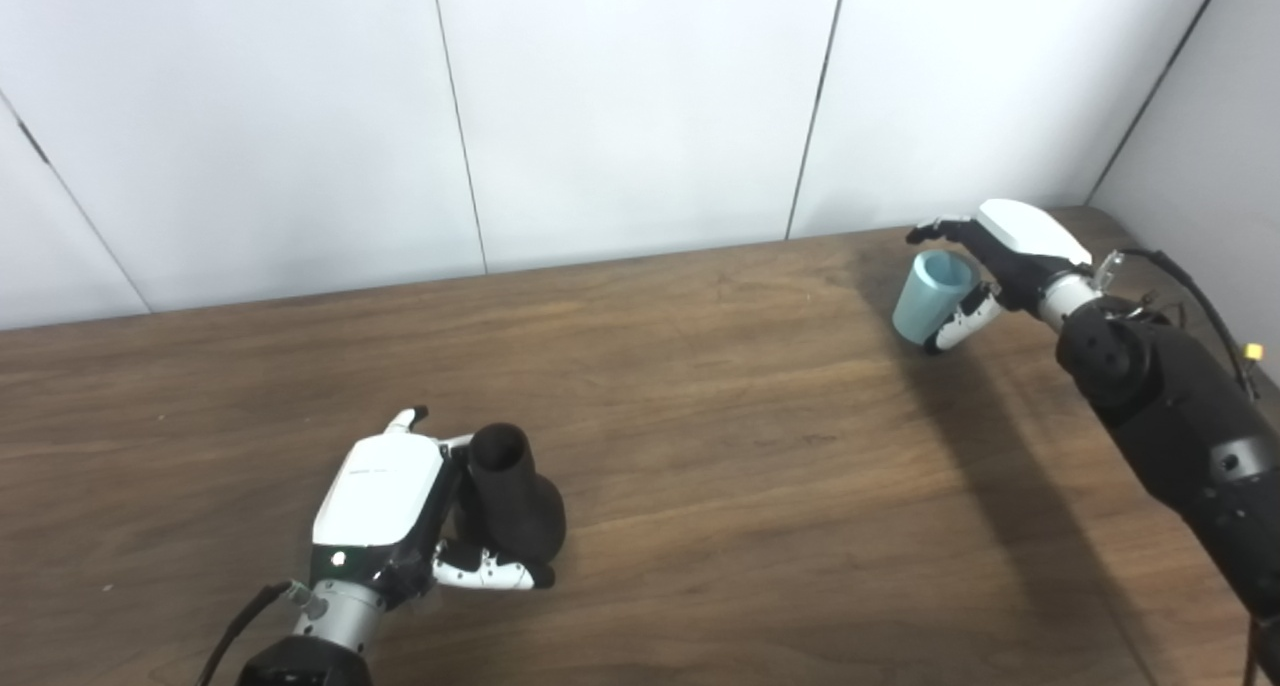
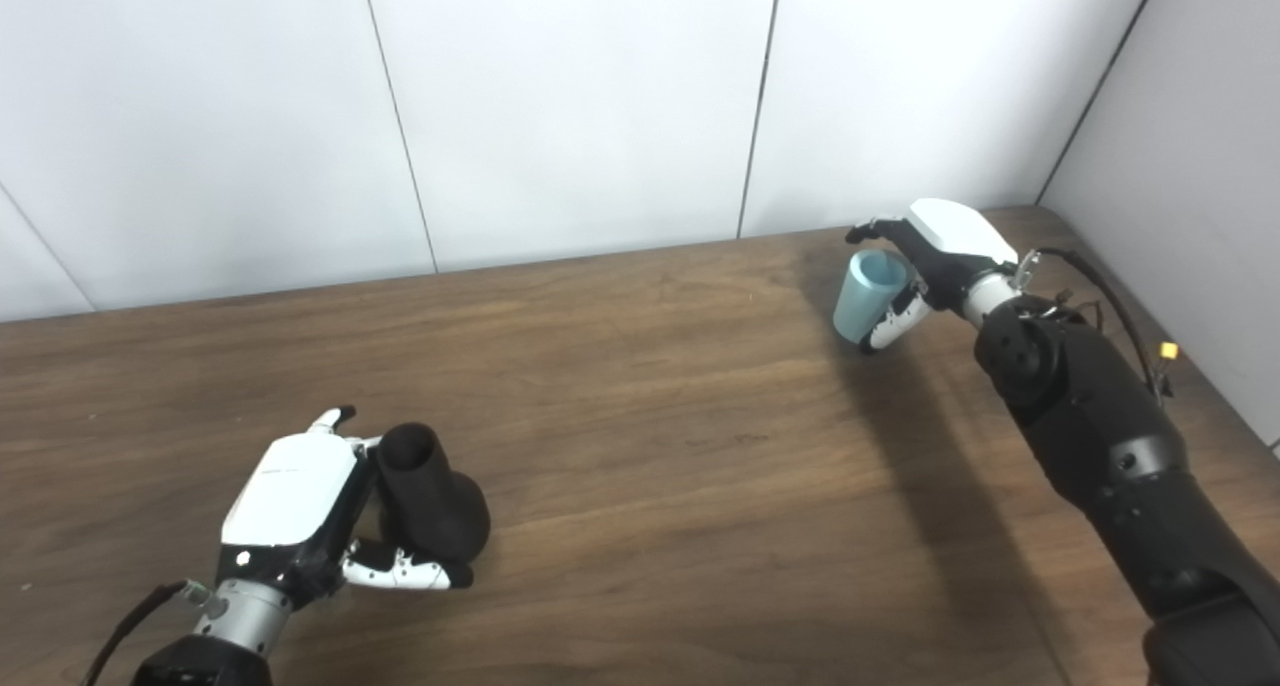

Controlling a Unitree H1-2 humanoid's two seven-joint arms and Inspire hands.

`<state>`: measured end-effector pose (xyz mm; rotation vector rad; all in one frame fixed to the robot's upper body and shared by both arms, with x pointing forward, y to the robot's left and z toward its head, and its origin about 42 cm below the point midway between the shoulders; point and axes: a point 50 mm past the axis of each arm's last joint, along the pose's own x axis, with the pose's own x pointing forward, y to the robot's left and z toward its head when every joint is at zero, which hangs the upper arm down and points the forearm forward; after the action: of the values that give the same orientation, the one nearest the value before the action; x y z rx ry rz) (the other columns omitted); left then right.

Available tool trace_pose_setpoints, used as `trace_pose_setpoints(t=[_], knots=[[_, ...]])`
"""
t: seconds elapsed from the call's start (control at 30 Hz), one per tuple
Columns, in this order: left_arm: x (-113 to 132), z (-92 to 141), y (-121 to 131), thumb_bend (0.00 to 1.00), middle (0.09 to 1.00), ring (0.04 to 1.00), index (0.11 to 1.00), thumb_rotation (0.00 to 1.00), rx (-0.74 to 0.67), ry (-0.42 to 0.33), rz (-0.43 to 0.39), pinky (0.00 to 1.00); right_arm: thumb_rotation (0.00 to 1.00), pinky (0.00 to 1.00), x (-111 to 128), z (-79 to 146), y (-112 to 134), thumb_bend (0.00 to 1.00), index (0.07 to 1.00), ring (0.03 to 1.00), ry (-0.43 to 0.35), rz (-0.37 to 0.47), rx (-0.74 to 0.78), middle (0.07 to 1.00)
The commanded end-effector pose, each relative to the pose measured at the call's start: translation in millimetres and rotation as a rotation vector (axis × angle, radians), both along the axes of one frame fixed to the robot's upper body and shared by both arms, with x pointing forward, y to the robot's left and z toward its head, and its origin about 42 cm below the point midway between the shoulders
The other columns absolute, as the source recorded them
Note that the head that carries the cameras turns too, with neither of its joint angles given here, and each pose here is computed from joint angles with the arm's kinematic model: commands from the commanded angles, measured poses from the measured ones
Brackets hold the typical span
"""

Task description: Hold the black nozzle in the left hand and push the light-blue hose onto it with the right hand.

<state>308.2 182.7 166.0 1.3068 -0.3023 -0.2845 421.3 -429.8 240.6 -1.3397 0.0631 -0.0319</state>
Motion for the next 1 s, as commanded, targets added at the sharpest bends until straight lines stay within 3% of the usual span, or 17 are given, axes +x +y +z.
trace_pose_setpoints(t=[0.0, 0.27, 0.4, 0.43, 0.57, 0.7, 0.73, 0.8, 0.87, 0.9, 0.97], knots=[[0.4, 11.0, 0.6, 0.52, 0.444, 0.586, 0.511, 0.0, 0.0, -0.045, -0.004, 0.96, 0.04, 0.76, 9.0, 35.3, -3.8, 0.94, 0.761, 0.828, -0.115, 0.019, -0.021, 0.816], [0.2, 10.2, 0.3, 0.52, 0.44, 0.589, 0.513, 0.0, 0.003, -0.039, -0.004, 0.93, 0.02, 0.71, 9.3, 33.9, 0.0, 0.93, 0.701, 0.779, -0.115, 0.025, -0.058, 0.772], [0.0, 10.2, -0.3, 0.52, 0.443, 0.586, 0.511, 0.0, 0.006, -0.041, -0.005, 0.95, 0.02, 0.69, 7.7, 32.4, -1.2, 0.9, 0.666, 0.774, -0.083, 0.021, -0.07, 0.802], [0.1, 10.2, -0.3, 0.52, 0.442, 0.584, 0.511, 0.0, 0.007, -0.039, -0.006, 0.95, 0.01, 0.64, 7.3, 32.1, -1.7, 0.9, 0.655, 0.732, -0.075, 0.021, -0.068, 0.795], [0.0, 11.1, -0.6, 0.52, 0.436, 0.583, 0.514, 0.0, 0.01, -0.036, -0.003, 0.93, 0.0, 0.53, 5.7, 31.0, -4.9, 0.87, 0.617, 0.573, -0.056, 0.032, -0.043, 0.638], [-0.1, 11.4, -0.5, 0.52, 0.438, 0.582, 0.512, 0.0, 0.01, -0.038, -0.005, 0.97, 0.0, 0.59, 5.1, 31.9, -5.9, 0.85, 0.596, 0.55, -0.055, 0.036, -0.046, 0.586], [-0.1, 11.5, -0.6, 0.52, 0.439, 0.581, 0.512, 0.0, 0.01, -0.041, -0.005, 0.97, 0.06, 0.6, 5.1, 32.3, -6.0, 0.69, 0.545, 0.577, -0.064, 0.038, -0.056, 0.607], [0.0, 11.6, -0.8, 0.52, 0.442, 0.579, 0.511, 0.0, 0.01, -0.044, -0.006, 0.98, 0.11, 0.64, 5.1, 32.3, -6.3, 0.56, 0.501, 0.651, -0.079, 0.043, -0.066, 0.629], [-0.1, 11.8, -0.8, 0.52, 0.442, 0.578, 0.511, 0.0, 0.01, -0.043, -0.005, 0.95, 0.12, 0.64, 5.3, 31.8, -6.7, 0.53, 0.491, 0.629, -0.117, 0.053, -0.061, 0.604], [-0.2, 12.1, -1.0, 0.52, 0.442, 0.582, 0.511, 0.0, 0.011, -0.042, -0.004, 0.93, 0.05, 0.57, 5.0, 32.1, -6.4, 0.52, 0.484, 0.534, -0.14, 0.058, -0.066, 0.535], [-0.4, 12.7, -1.3, 0.52, 0.443, 0.585, 0.51, 0.0, 0.013, -0.039, -0.003, 0.93, 0.01, 0.55, 4.6, 33.3, -5.1, 0.52, 0.487, 0.483, -0.175, 0.07, -0.077, 0.491]])
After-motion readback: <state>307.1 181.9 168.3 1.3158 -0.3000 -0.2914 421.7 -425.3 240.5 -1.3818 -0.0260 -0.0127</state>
